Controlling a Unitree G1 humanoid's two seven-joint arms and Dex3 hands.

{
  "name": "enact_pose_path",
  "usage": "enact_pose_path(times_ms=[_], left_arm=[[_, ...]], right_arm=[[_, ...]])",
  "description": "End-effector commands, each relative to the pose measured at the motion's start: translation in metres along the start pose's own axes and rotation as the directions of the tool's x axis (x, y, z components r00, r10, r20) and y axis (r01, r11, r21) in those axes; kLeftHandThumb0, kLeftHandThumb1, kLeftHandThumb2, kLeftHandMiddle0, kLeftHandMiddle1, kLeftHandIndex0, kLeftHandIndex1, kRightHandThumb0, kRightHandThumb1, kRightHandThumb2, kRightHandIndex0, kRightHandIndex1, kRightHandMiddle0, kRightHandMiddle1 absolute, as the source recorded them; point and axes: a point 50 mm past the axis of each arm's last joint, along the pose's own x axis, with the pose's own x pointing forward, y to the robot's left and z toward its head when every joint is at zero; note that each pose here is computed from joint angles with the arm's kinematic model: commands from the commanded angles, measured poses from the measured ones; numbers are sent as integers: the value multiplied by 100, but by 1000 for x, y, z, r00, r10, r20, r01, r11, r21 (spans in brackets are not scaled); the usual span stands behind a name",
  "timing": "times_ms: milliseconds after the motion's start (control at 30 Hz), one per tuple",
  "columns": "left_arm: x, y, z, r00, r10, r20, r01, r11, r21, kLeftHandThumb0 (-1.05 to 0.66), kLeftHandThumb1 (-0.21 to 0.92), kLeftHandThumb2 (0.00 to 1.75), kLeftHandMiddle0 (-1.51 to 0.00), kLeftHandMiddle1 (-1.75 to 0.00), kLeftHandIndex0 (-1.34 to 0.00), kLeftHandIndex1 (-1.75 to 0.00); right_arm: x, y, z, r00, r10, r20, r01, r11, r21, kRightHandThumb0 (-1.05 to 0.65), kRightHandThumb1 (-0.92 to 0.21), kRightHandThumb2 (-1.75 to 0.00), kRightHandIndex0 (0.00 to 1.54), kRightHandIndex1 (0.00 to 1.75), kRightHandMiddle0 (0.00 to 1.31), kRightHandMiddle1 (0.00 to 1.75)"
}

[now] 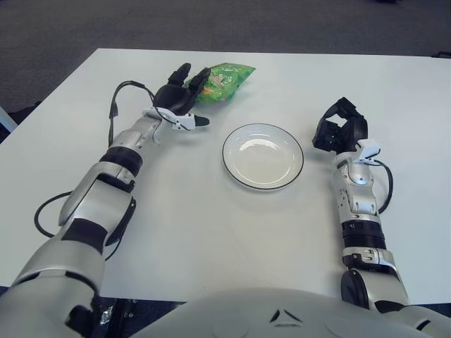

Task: Put the snack into the plate.

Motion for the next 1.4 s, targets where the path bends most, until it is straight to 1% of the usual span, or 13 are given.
enact_pose_path(times_ms=[0,200,567,900,1000,1367], left_arm=[[8,6,3,999,-30,13,30,1000,-5,-105,92,82,0,0,0,-16],[12,4,5,997,-78,-4,78,997,-12,-105,92,88,0,0,0,-22],[16,-1,6,993,-114,-31,114,993,-25,-104,92,96,0,0,0,-23],[13,-8,5,990,-138,-39,137,990,-33,-104,92,98,-1,-1,0,-24],[10,-11,2,988,-150,-45,148,988,-37,-103,92,97,-2,-1,0,-26],[2,-11,-4,986,-167,-20,166,986,-20,-103,92,97,-5,-2,0,-32]], right_arm=[[-39,-9,-43,983,-35,-181,35,999,-2,-52,-22,-144,131,175,70,175],[-40,-8,-43,983,-34,-178,35,999,2,-52,-22,-143,131,175,69,175],[-42,-6,-41,984,-30,-174,32,999,11,-52,-23,-143,131,175,69,175],[-42,-6,-40,985,-32,-169,35,999,15,-51,-23,-142,131,175,68,175],[-42,-6,-39,986,-28,-163,31,999,16,-51,-23,-142,131,175,68,175],[-42,-7,-38,986,-30,-164,33,999,16,-51,-24,-141,130,175,68,175]])
